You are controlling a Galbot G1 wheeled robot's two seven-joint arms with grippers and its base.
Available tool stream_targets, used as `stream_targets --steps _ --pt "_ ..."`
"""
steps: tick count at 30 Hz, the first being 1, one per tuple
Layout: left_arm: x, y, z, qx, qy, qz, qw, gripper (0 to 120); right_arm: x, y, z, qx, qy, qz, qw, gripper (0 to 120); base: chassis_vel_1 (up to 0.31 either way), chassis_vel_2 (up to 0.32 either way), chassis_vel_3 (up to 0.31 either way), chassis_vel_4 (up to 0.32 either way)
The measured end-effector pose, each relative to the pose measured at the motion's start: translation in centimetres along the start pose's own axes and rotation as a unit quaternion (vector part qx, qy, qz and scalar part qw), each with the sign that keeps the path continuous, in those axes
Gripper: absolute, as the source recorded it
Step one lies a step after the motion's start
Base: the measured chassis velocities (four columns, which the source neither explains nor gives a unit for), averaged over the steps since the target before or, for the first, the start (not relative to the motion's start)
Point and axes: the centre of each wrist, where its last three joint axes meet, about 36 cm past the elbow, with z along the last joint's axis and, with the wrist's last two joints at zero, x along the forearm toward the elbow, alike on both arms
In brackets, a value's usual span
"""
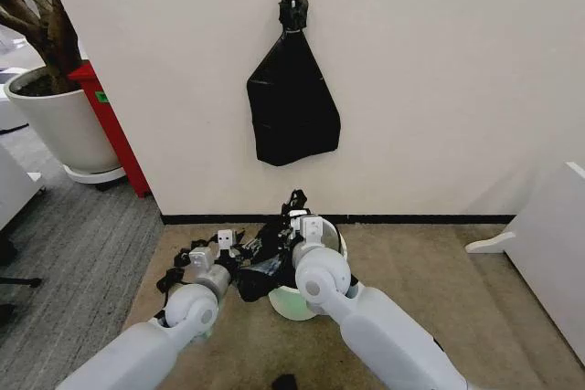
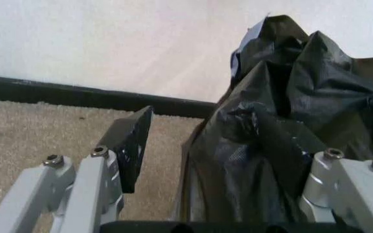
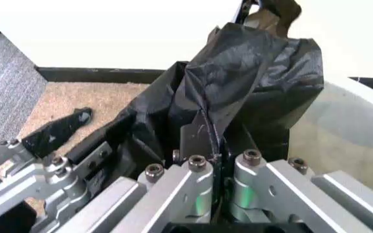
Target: Place the garbage bag over the trash bin.
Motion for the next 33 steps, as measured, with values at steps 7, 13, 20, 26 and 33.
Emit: stream_targets --steps 7,13,20,26,33 --pt "0.8 -0.2 0.2 0.003 -0.002 0.002 1.0000 61 -0.2 0.0 -0.2 0.003 -0.002 0.002 1.000 0 0.000 0.000 0.000 0.000" --pt "1.1 -0.5 -0.2 0.007 -0.013 0.007 0.9999 61 -0.3 0.1 -0.1 0.006 -0.004 0.002 1.000 0 0.000 0.000 0.000 0.000" --pt "0.8 -0.7 -0.3 -0.001 -0.001 0.010 1.0000 61 -0.2 0.3 0.1 0.011 -0.007 0.000 1.000 0 0.000 0.000 0.000 0.000" --pt "0.2 -0.8 -1.3 -0.015 0.035 0.011 0.9992 53 0.0 0.3 0.2 0.018 -0.014 -0.002 1.000 0 0.000 0.000 0.000 0.000" --pt "-0.6 -0.9 -2.6 -0.033 0.078 0.006 0.9964 53 0.1 0.3 0.6 0.018 -0.020 -0.006 1.000 0 0.000 0.000 0.000 0.000"
